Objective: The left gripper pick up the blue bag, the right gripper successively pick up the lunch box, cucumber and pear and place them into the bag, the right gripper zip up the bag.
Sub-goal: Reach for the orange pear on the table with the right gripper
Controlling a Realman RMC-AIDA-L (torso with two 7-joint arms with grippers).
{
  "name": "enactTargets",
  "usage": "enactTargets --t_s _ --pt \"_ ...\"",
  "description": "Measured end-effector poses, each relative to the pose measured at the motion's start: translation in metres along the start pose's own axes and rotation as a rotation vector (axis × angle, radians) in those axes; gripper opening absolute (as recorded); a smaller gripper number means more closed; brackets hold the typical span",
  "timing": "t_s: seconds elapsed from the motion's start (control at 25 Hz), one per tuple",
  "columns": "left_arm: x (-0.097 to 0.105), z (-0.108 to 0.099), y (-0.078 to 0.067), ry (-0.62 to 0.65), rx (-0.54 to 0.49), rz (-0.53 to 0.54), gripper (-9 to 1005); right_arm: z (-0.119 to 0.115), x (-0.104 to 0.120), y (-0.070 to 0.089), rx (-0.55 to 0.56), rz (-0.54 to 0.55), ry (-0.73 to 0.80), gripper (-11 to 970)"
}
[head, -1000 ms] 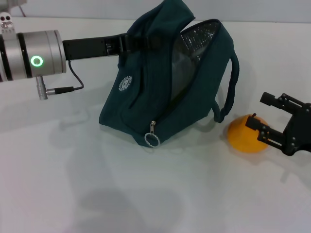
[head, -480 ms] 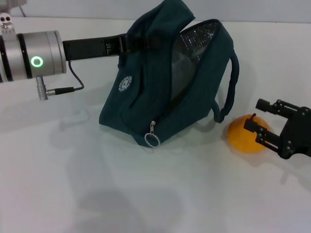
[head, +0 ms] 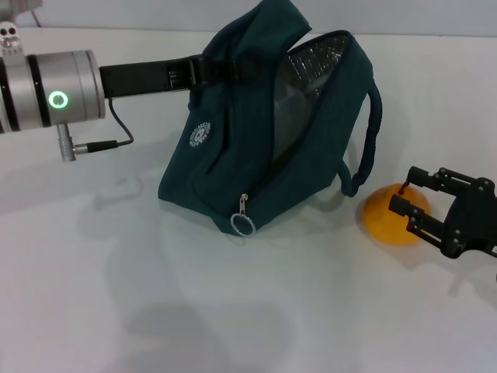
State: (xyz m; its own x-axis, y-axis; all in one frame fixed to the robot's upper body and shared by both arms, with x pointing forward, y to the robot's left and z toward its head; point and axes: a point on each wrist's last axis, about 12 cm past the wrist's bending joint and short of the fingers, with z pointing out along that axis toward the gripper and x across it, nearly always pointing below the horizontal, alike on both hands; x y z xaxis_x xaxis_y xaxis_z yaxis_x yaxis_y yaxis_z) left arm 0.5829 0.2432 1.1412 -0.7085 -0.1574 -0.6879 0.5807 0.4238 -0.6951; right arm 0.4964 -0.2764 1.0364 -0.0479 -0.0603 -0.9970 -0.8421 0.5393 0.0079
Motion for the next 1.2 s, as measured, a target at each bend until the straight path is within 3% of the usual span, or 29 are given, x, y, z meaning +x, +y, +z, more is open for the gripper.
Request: enactTargets --t_s 0.44,0.68,1.2 --pt "0.001 0.000 0.000 0.000 0.000 -0.003 134 0.001 0.001 0.001 0.005 -0.002 0.000 480" --pt "0.002 0.000 0.000 0.001 0.000 -0.004 134 0.002 0.000 0.001 0.004 -0.001 -0.010 373" --pt "0.004 -0.002 0.001 0.001 -0.003 -0.010 135 0.011 -0.004 -0.002 -0.011 -0.017 -0.014 368"
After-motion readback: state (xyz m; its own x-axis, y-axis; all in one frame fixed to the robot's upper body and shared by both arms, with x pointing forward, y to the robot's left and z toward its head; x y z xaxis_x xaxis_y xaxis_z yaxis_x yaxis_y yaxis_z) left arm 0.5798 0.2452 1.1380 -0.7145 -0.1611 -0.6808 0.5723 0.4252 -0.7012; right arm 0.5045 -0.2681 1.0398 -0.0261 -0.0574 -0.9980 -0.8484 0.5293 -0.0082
